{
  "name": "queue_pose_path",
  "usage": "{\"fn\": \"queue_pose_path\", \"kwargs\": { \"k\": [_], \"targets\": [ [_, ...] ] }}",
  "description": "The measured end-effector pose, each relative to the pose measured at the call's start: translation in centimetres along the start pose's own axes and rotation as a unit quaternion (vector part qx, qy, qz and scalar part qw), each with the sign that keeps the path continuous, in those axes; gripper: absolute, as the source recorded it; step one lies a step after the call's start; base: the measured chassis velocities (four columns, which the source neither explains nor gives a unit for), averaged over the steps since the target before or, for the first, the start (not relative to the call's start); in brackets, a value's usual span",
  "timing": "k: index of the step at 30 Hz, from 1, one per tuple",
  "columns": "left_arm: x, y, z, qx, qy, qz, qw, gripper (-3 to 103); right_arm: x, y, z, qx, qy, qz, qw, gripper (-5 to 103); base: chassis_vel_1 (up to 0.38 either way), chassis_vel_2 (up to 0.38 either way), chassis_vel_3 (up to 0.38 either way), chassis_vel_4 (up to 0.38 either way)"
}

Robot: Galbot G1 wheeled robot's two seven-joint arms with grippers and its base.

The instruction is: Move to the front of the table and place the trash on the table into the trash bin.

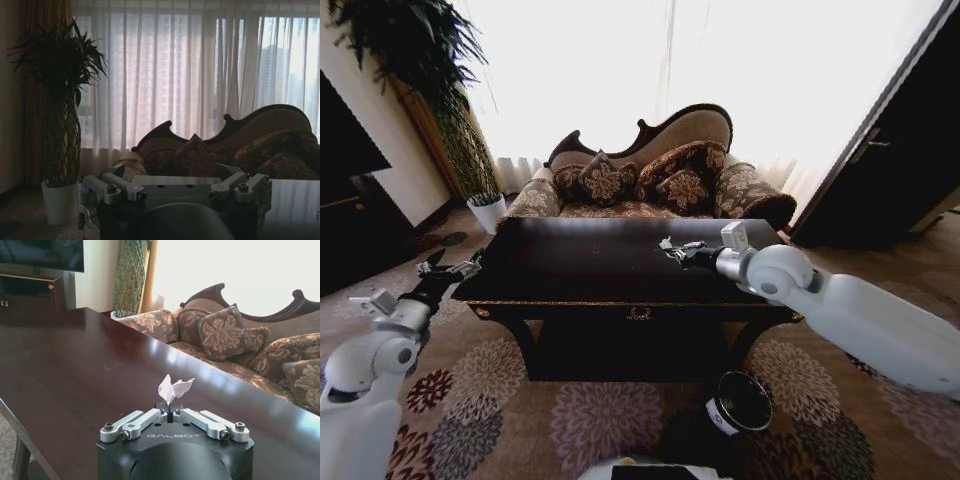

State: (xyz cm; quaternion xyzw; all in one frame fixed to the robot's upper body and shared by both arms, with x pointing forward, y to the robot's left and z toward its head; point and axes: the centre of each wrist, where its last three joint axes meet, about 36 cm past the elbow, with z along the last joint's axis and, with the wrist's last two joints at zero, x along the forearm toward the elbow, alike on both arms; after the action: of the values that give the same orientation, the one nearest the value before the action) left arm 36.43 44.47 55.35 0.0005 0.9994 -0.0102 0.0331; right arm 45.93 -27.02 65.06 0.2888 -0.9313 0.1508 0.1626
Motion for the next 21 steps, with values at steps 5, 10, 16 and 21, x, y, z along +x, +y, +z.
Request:
{"fn": "queue_pose_path", "kwargs": {
  "k": [5, 10, 16, 21],
  "targets": [
    [-0.2, -0.2, -0.1, 0.004, -0.004, 0.004, 1.0, 100, 2.4, -0.1, 1.5, 0.0, 0.004, 0.033, 0.999, 0, 0.0, 0.0, 0.0, 0.0],
    [-0.3, -0.1, -0.1, 0.009, -0.01, 0.004, 0.9999, 100, 3.6, 0.0, 5.1, 0.002, -0.033, 0.058, 0.998, 0, 0.0, 0.0, 0.0, 0.0],
    [-0.4, -0.3, 0.2, 0.013, -0.009, 0.007, 0.9998, 100, 3.9, -0.7, 7.2, -0.018, -0.131, 0.074, 0.988, 0, 0.0, 0.0, 0.0, 0.0],
    [-0.6, -0.2, 0.3, 0.013, -0.008, 0.008, 0.9998, 100, 3.8, -2.0, 10.0, -0.036, -0.193, 0.094, 0.976, 0, 0.0, 0.0, 0.0, 0.0]
  ]
}}
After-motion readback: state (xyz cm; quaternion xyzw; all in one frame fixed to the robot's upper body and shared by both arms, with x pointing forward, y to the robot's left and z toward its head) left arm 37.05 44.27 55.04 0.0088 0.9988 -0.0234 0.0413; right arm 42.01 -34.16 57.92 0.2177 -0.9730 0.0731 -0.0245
